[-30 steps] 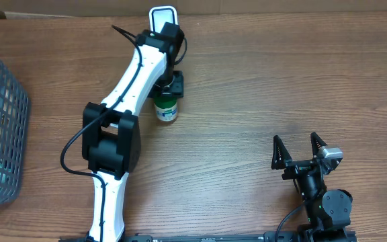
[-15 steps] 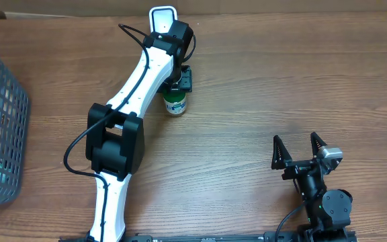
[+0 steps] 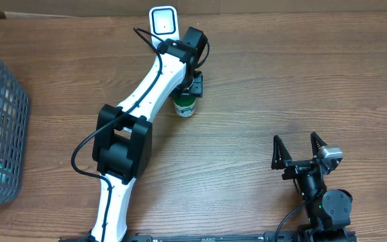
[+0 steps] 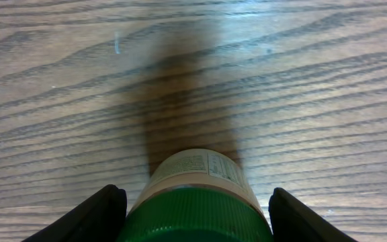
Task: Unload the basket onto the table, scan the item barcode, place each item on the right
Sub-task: 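Carry the jar with the left gripper under the white scanner, then set the jar down mid-table and release the left gripper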
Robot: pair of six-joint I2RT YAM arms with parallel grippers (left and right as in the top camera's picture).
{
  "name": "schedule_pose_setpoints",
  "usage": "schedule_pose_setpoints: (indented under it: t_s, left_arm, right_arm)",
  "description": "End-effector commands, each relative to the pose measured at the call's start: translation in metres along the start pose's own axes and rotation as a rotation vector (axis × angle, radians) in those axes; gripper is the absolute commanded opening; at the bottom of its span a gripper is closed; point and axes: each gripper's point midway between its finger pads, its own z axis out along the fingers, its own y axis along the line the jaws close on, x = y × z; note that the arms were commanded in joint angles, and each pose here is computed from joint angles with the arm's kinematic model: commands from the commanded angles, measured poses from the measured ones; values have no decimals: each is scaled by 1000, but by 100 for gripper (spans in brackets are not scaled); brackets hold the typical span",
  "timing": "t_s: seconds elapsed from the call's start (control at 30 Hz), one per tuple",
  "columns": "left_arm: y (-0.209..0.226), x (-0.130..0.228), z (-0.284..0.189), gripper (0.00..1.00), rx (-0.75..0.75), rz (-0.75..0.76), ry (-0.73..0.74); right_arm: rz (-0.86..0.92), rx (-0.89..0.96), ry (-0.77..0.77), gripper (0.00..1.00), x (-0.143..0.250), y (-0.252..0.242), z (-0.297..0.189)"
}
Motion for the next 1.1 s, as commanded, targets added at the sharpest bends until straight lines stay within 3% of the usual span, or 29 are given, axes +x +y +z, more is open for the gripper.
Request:
schedule_pose_setpoints:
  t_s: [0.0,0.4,0.8,1.07]
  left_arm:
    - [-9,13,7,32,-4,14,29]
    - [-32,52,3,33,-36,102,119]
    - [-78,57,1,35,77,149,87]
    - [-88,57,0,42,90,167,69]
  right_arm:
    - [3,4,-6,100,1,-2,0]
    - [3,4,-6,100,1,-2,0]
    - [3,4,-6,100,1,-2,0]
    - [3,4,-6,100,1,-2,0]
